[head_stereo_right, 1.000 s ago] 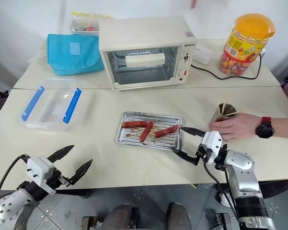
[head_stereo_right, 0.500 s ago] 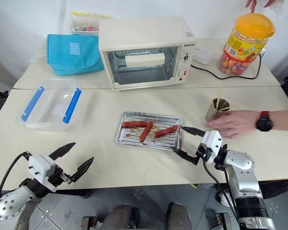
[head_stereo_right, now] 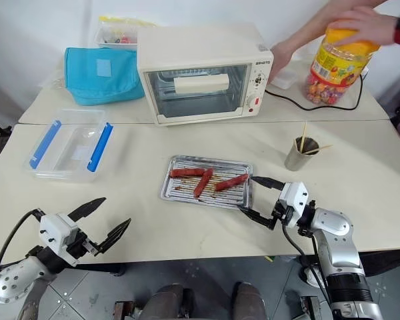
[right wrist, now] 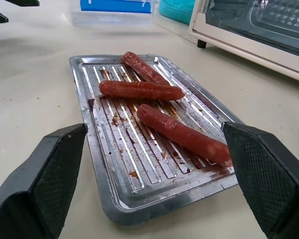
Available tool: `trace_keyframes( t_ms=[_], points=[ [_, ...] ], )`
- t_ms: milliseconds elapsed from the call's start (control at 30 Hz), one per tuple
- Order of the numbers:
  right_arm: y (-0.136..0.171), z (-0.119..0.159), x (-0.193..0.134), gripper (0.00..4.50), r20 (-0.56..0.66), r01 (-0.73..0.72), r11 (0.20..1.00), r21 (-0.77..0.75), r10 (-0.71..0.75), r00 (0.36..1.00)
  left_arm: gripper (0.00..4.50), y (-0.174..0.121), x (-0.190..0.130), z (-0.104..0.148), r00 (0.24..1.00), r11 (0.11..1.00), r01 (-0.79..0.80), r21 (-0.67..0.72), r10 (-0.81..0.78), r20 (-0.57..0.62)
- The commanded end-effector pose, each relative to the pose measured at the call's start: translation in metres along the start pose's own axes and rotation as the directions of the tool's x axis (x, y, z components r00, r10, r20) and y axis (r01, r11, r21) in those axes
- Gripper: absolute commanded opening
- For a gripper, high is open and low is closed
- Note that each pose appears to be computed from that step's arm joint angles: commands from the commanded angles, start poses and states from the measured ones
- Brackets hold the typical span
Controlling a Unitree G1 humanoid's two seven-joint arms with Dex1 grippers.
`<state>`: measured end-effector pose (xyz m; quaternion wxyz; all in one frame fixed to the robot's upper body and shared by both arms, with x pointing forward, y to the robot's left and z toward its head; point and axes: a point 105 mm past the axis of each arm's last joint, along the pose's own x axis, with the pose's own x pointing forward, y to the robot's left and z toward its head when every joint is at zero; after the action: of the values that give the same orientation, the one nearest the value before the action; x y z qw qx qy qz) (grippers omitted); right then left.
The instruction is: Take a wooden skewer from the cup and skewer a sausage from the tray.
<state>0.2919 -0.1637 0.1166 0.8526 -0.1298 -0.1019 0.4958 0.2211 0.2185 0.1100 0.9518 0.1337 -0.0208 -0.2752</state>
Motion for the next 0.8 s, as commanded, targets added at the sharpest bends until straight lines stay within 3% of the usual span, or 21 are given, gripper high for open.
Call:
trace_keyframes(
  t_ms=[33,800],
  points=[
    [-0.002,0.008,-0.001,4.5,0.017,-0.001,0.999,-0.034,0.001,1.0,4.43,0.001,-0.002,0.004,1.0,1.0,-0.001,0.014,0.001,0.008],
    [-0.002,0.008,-0.006,4.5,0.009,0.015,0.999,-0.037,-0.014,1.0,4.43,-0.001,0.01,0.005,1.0,1.0,0.006,0.013,-0.006,0.027]
  ],
)
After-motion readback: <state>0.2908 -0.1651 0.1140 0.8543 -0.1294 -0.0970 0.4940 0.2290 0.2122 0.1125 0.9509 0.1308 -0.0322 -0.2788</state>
